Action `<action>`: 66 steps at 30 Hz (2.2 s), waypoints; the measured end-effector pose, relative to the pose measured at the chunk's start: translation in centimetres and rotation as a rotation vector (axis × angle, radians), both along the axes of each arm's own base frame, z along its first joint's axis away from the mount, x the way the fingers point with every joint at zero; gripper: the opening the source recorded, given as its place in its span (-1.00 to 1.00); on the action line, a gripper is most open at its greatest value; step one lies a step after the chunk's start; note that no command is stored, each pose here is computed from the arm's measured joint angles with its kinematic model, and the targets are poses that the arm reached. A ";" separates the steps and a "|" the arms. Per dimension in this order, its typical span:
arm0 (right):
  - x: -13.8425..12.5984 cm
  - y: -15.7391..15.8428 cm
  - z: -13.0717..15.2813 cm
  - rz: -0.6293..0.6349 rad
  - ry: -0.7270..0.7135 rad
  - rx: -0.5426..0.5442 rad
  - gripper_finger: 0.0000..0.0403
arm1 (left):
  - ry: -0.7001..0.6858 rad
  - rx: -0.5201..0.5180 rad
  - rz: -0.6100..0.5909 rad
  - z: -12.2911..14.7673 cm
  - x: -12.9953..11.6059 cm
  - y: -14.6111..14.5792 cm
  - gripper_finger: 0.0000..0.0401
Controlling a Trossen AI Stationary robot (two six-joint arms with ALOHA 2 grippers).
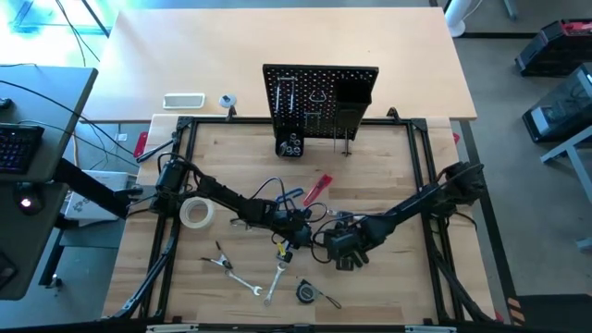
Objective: Hang tools onto peg board
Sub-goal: Hang the middle right wrench onto the peg board
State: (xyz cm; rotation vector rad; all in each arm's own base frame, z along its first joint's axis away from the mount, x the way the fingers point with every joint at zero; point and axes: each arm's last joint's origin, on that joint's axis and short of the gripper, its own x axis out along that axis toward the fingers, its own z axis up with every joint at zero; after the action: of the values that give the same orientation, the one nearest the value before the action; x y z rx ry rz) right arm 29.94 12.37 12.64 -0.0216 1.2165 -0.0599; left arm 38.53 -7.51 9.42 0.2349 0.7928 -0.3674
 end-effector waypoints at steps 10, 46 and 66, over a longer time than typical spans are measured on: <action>-0.6 1.0 -0.1 0.023 -0.006 -0.034 -0.85 | -0.022 -0.002 0.002 0.4 0.1 0.0 -0.74; 3.1 1.7 8.2 -0.080 -0.270 -0.501 -0.85 | -0.287 0.292 0.357 21.9 -11.7 3.9 -0.37; 4.8 -6.5 20.1 -0.173 -0.733 -0.618 -0.85 | -0.437 0.163 0.444 17.0 -20.0 3.4 -0.37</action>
State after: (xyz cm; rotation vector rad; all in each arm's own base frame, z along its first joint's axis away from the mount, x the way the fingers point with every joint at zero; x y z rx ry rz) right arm 34.72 5.84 32.74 -0.4008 0.4289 -0.5474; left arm 18.50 -4.15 26.43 0.2721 0.4231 0.1676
